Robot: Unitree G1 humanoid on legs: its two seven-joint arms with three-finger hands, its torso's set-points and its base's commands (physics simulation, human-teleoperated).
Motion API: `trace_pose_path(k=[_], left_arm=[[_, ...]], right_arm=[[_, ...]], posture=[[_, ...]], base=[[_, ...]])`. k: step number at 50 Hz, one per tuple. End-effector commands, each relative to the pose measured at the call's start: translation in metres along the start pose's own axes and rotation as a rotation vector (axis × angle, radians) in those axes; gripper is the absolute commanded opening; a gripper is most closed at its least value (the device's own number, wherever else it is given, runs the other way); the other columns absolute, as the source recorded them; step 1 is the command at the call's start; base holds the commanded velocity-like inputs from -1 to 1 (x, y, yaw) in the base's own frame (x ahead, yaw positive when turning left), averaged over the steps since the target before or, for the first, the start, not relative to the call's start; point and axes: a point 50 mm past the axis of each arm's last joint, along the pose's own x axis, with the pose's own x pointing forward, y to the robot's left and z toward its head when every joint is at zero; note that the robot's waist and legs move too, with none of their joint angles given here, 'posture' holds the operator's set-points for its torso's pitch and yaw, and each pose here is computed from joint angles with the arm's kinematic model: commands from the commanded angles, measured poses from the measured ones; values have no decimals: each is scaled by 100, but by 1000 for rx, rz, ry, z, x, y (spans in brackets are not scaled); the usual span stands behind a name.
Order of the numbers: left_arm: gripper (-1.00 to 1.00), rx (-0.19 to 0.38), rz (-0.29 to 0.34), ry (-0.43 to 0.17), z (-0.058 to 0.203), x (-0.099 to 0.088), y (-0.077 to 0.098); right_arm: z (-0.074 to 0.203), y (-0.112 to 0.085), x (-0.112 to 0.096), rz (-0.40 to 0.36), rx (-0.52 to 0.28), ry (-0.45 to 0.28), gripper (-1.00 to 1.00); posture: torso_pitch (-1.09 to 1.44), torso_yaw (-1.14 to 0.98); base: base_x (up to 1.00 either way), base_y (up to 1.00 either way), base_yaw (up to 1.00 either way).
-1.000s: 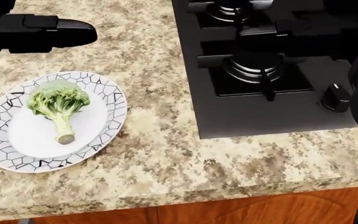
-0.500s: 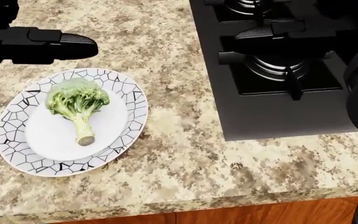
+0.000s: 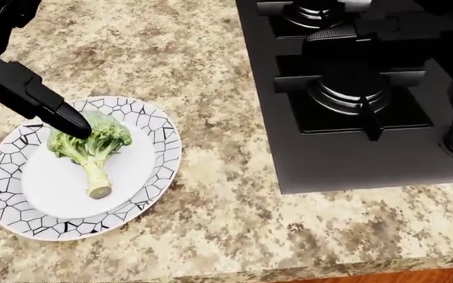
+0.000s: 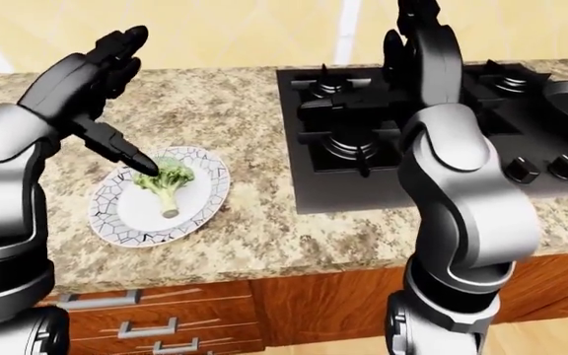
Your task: Pick the broccoli from the plate and place it in the pan.
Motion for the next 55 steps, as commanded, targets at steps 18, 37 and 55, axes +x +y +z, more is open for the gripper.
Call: trace_pose_path(k=[18, 37, 55], left_arm=[[100, 581, -238, -150, 44, -7, 28], [100, 853, -347, -287, 56, 15, 20], [65, 890, -414, -276, 47, 19, 3]], right_arm=[[13, -1, -2, -5, 2, -80, 100], [10, 1, 0, 7, -5, -75, 100], [15, -2, -3, -4, -1, -87, 100]], posture=[[0, 0], [0, 0], [0, 0]], base=[[0, 0, 0], [0, 0, 0], [0, 0, 0]])
